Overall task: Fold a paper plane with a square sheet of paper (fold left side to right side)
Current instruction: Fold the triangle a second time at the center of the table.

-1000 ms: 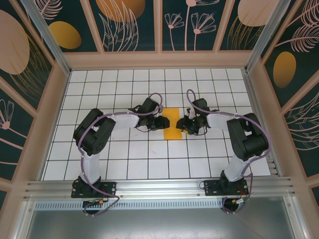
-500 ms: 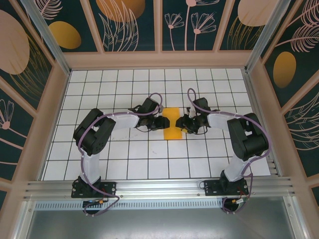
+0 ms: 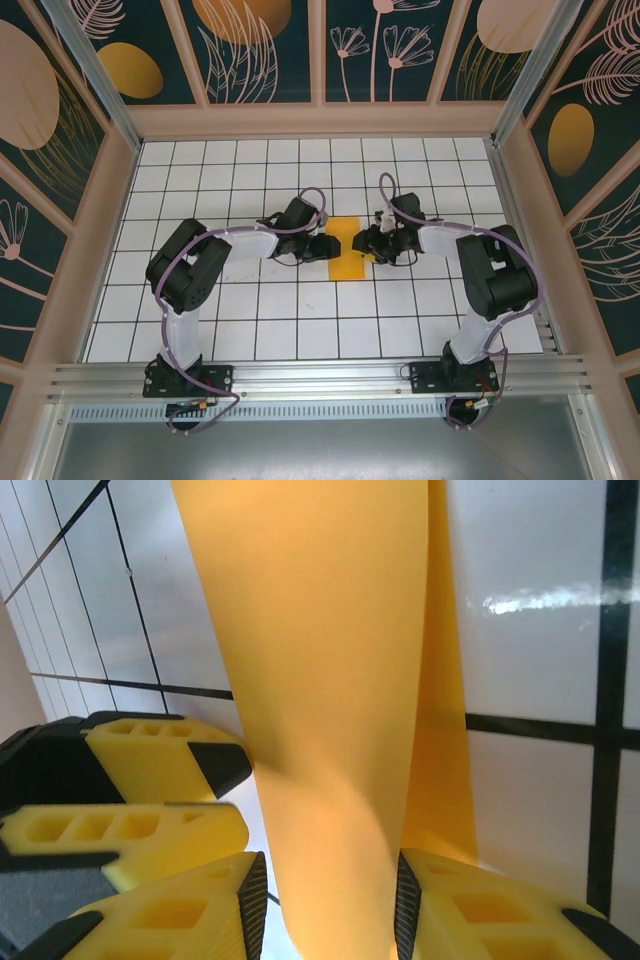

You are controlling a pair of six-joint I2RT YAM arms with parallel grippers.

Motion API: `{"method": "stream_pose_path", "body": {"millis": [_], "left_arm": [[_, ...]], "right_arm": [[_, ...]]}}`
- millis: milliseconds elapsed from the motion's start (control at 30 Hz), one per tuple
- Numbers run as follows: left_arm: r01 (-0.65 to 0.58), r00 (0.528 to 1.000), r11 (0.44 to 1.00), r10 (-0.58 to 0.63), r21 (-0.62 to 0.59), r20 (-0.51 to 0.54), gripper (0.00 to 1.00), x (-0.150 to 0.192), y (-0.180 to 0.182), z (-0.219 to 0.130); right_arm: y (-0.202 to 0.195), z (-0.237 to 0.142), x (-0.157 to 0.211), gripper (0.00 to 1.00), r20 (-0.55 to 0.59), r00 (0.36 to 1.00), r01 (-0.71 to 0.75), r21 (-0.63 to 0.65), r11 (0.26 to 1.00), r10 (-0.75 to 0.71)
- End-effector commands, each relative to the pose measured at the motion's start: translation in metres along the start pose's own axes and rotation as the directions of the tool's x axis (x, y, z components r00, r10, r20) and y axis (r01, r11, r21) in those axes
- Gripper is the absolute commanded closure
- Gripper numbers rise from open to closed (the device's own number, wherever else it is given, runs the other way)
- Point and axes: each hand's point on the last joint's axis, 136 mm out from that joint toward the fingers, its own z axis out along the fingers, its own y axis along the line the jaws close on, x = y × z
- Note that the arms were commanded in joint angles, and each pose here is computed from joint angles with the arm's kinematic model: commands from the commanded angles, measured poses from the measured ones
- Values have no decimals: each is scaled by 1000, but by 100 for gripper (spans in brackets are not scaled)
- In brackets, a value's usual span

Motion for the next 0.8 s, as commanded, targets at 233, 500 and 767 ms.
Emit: {"method": "stream_pose_path", "body": {"millis": [233,500,767], "left_arm": [[-192,967,980,181,48,179,47,-11,-36,-57],[-403,903,915,391,32,176,41,41,-74,-66],[-482,860,871,492,-97,139,33,50,-93,-34]], "right_arm": [[6,1,-11,60,-17,999,-40,-11,999,40],[19,-5,-14,60,-19,998,-54,-49,997,54],[33,-11,-15,60,-19,998,-58,-91,994,57]]}}
